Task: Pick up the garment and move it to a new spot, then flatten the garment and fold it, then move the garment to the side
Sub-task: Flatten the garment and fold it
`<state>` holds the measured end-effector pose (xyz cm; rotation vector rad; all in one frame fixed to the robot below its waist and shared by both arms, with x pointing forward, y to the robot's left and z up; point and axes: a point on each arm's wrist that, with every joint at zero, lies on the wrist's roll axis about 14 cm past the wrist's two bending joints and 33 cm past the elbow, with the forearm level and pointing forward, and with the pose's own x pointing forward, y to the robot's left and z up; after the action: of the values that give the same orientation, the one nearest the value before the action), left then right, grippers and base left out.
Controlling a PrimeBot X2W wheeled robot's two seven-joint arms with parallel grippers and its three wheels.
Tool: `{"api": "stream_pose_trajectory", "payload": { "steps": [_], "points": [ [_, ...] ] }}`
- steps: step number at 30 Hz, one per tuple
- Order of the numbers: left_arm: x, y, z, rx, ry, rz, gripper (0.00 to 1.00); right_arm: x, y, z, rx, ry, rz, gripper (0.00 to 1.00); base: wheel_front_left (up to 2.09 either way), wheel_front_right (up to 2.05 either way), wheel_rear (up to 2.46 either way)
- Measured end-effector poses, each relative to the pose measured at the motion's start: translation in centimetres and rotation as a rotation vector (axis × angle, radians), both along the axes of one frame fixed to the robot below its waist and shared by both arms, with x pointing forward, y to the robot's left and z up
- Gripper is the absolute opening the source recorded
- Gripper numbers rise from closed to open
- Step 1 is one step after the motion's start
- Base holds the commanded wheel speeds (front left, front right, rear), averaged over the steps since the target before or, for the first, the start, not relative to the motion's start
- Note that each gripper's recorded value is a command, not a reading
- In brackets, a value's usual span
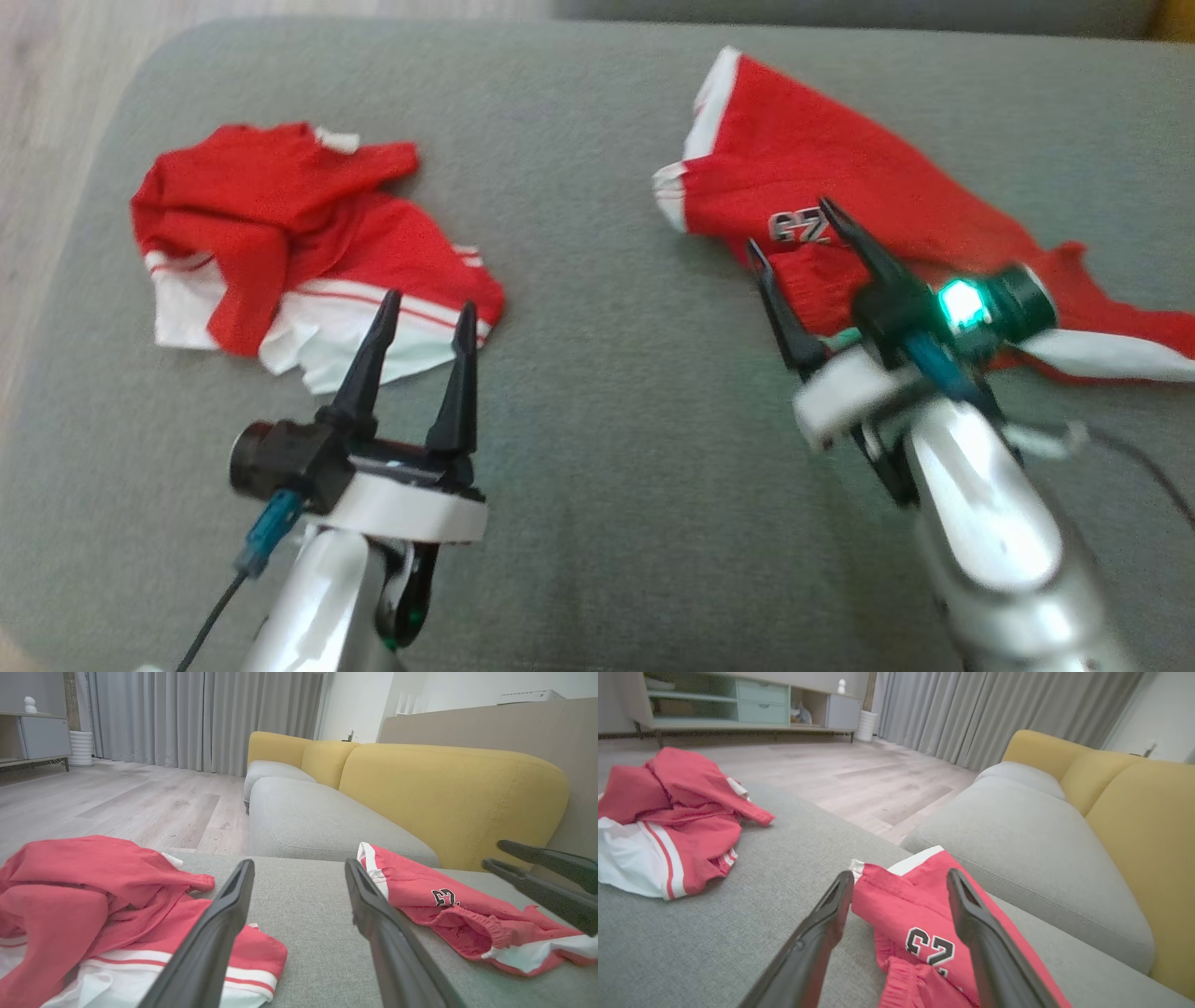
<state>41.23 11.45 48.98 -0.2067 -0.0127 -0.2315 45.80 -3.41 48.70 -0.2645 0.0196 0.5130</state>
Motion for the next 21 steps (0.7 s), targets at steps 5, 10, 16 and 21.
{"api": "stream_pose_trajectory", "payload": {
  "steps": [5, 10, 16, 21],
  "points": [
    [0.2, 0.6, -0.6, -0.013, 0.021, 0.019, 1.00, 3.0, 2.8, -2.8, -0.166, 0.085, 0.071, 1.00, 0.00, 0.00, 0.00],
    [-0.1, 1.8, -1.6, -0.012, 0.058, 0.061, 1.00, 5.2, 4.2, -5.6, -0.314, 0.141, 0.115, 1.00, 0.00, 0.00, 0.00],
    [0.0, 3.1, -2.1, -0.010, 0.075, 0.102, 1.00, 7.1, 5.0, -7.6, -0.425, 0.161, 0.146, 1.00, 0.00, 0.00, 0.00],
    [0.0, 3.3, -2.5, -0.005, 0.087, 0.112, 1.00, 7.5, 3.9, -9.1, -0.415, 0.205, 0.121, 0.00, 0.00, 0.00, 0.00]
  ]
}}
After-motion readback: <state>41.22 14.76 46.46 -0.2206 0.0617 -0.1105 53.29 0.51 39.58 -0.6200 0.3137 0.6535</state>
